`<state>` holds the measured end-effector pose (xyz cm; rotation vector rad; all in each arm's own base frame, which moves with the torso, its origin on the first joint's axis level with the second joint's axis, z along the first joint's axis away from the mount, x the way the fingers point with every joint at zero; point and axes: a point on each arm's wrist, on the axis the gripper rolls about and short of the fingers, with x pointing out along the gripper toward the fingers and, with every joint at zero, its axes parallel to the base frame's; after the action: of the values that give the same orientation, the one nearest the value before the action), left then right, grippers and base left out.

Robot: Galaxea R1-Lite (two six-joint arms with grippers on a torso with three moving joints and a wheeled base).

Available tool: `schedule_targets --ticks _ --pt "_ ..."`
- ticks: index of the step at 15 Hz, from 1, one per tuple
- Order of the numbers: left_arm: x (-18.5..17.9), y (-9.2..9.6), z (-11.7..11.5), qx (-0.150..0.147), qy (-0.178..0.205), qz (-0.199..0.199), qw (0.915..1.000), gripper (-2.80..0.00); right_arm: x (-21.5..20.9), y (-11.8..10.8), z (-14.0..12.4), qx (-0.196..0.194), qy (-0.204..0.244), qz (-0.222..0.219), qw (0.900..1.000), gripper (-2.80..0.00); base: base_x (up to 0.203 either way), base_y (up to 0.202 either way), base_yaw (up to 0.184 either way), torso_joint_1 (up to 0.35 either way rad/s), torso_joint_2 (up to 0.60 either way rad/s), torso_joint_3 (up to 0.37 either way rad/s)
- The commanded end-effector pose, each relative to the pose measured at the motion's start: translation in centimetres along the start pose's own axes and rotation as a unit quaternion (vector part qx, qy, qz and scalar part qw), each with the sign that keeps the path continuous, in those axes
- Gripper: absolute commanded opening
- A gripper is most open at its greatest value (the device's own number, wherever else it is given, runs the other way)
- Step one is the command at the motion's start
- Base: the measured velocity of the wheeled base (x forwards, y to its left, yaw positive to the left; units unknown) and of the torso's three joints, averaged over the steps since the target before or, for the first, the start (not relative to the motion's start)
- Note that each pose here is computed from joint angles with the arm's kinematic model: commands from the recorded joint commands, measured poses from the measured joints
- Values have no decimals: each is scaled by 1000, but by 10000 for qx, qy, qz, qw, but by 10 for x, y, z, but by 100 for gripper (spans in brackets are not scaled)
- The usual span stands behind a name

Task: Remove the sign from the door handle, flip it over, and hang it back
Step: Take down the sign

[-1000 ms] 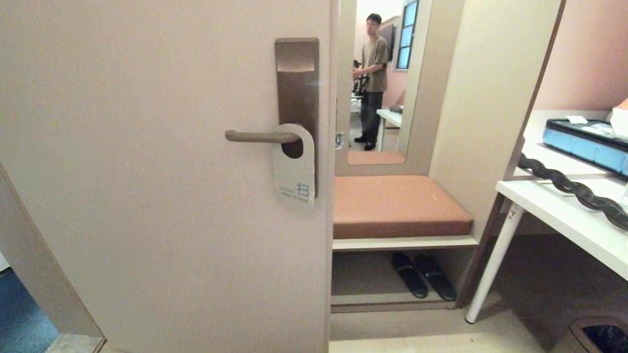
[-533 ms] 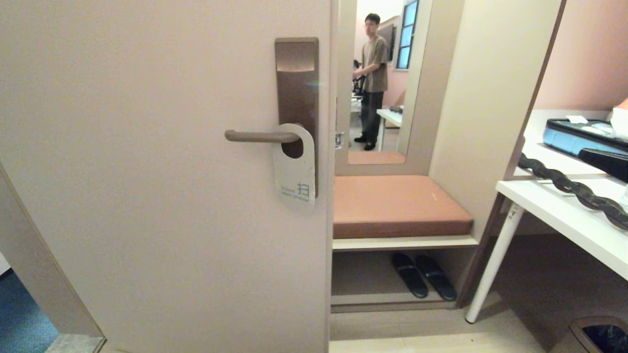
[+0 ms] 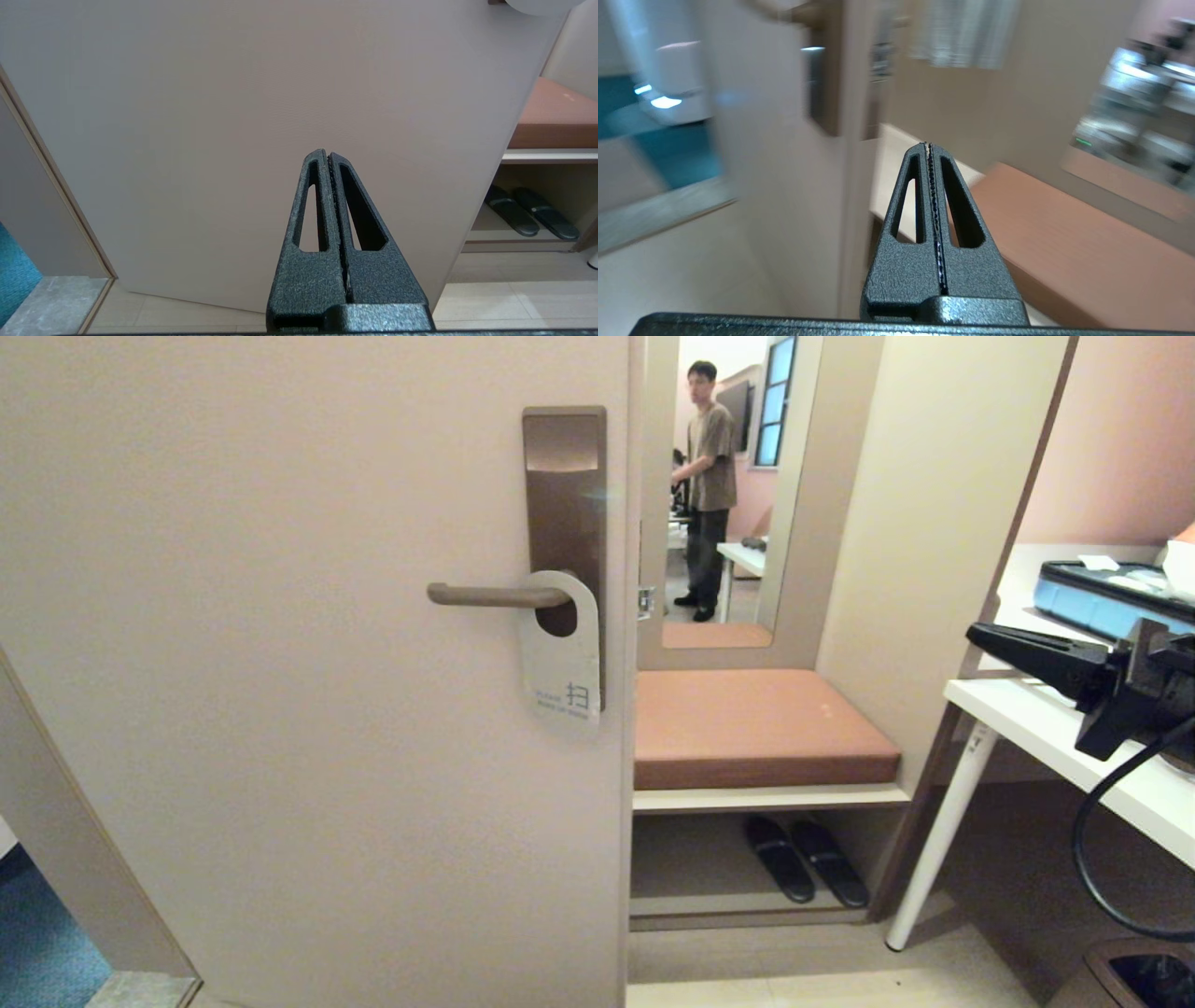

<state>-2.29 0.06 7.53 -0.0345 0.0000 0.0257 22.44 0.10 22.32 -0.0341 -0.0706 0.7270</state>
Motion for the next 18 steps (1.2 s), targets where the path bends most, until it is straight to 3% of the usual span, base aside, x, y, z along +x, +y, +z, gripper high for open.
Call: schedule_targets --ticks 1,6,12,13,18 --pt "0 0 0 -4 5 2 10000 -280 29 -11 -28 151 161 549 9982 -280 0 0 0 0 0 0" --pt "0 0 0 -4 6 2 10000 -280 83 4 -44 -68 -174 1535 9880 -280 0 0 0 0 0 0" --pt "0 0 0 -4 5 2 10000 -280 115 38 -52 68 -149 2234 9746 -280 0 0 0 0 0 0" --pt "0 0 0 -4 5 2 10000 -280 120 42 -53 72 -148 2264 9739 0 0 0 0 0 0 0" --pt "0 0 0 -4 5 2 10000 -280 145 52 -50 15 -298 2251 9739 0 0 0 0 0 0 0"
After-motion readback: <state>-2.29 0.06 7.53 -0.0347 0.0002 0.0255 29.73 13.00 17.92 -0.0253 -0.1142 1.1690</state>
